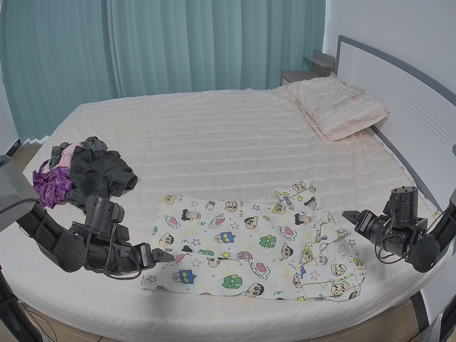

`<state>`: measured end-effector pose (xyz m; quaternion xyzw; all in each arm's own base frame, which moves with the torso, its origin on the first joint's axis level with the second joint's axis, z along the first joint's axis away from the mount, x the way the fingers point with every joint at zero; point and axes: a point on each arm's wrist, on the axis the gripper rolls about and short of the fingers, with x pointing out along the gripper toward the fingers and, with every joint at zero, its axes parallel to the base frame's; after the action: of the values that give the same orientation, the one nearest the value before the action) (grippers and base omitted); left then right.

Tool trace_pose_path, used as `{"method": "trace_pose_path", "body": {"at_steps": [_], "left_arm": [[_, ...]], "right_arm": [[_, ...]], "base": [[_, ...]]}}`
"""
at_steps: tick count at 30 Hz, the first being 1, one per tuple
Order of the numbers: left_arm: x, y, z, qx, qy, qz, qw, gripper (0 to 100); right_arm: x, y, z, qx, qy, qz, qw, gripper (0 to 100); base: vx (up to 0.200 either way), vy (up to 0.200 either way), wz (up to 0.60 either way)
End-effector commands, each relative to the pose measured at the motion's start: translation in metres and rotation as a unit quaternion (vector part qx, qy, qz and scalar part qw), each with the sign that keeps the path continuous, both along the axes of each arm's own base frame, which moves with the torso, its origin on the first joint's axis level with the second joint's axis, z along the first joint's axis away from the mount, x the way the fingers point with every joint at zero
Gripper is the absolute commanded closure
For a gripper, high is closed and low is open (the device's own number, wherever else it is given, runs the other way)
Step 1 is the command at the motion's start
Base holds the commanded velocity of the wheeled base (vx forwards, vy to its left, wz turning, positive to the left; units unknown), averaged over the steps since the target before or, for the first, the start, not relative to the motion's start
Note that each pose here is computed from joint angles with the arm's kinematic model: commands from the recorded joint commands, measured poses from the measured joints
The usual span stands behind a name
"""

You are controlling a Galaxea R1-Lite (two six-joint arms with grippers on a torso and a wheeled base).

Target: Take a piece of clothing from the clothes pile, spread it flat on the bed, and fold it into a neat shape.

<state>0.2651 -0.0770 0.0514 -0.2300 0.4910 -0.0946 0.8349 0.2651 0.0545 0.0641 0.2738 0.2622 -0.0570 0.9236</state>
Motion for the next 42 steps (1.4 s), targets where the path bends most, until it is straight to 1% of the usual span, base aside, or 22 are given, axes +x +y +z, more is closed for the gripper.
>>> {"method": "trace_pose_path", "body": {"at_steps": [1, 5, 7, 9, 25, 26, 37, 40, 42], "left_arm": [[0.011, 0.010, -0.054, 0.064, 0.039, -0.030, 0.9967, 0], [0.016, 0.006, -0.068, 0.068, 0.029, -0.036, 0.9966, 0], [0.020, 0.006, -0.075, 0.068, 0.014, -0.035, 0.9970, 0], [0.022, 0.007, -0.076, 0.064, 0.004, -0.031, 0.9975, 0], [0.023, 0.005, -0.075, 0.064, -0.002, -0.036, 0.9973, 0], [0.022, 0.005, -0.075, 0.064, -0.002, -0.035, 0.9973, 100], [0.023, 0.010, -0.074, 0.066, 0.001, -0.026, 0.9975, 100], [0.018, 0.011, -0.073, 0.075, 0.004, -0.022, 0.9969, 100], [0.013, 0.011, -0.072, 0.089, 0.007, -0.016, 0.9959, 100]], "right_arm": [[-0.006, 0.001, -0.001, -0.007, 0.005, 0.010, 0.9999, 0], [-0.006, 0.001, -0.002, -0.006, 0.006, 0.012, 0.9999, 0], [-0.006, 0.001, -0.002, -0.005, 0.006, 0.015, 0.9999, 0], [-0.007, 0.001, -0.001, -0.003, 0.006, 0.016, 0.9998, 0], [-0.006, 0.003, -0.003, -0.001, 0.009, 0.020, 0.9997, 0], [-0.006, 0.003, -0.003, -0.001, 0.009, 0.020, 0.9997, 0], [-0.007, 0.002, -0.002, 0.000, 0.008, 0.021, 0.9997, 0], [-0.007, 0.002, -0.003, -0.001, 0.010, 0.020, 0.9997, 0], [-0.007, 0.002, -0.003, -0.001, 0.011, 0.020, 0.9997, 0]], "base": [[0.000, 0.000, 0.00], [0.000, 0.000, 0.00], [0.000, 0.000, 0.00], [0.000, 0.000, 0.00], [0.000, 0.000, 0.00], [0.000, 0.000, 0.00], [0.000, 0.000, 0.00], [0.000, 0.000, 0.00], [0.000, 0.000, 0.00]]}}
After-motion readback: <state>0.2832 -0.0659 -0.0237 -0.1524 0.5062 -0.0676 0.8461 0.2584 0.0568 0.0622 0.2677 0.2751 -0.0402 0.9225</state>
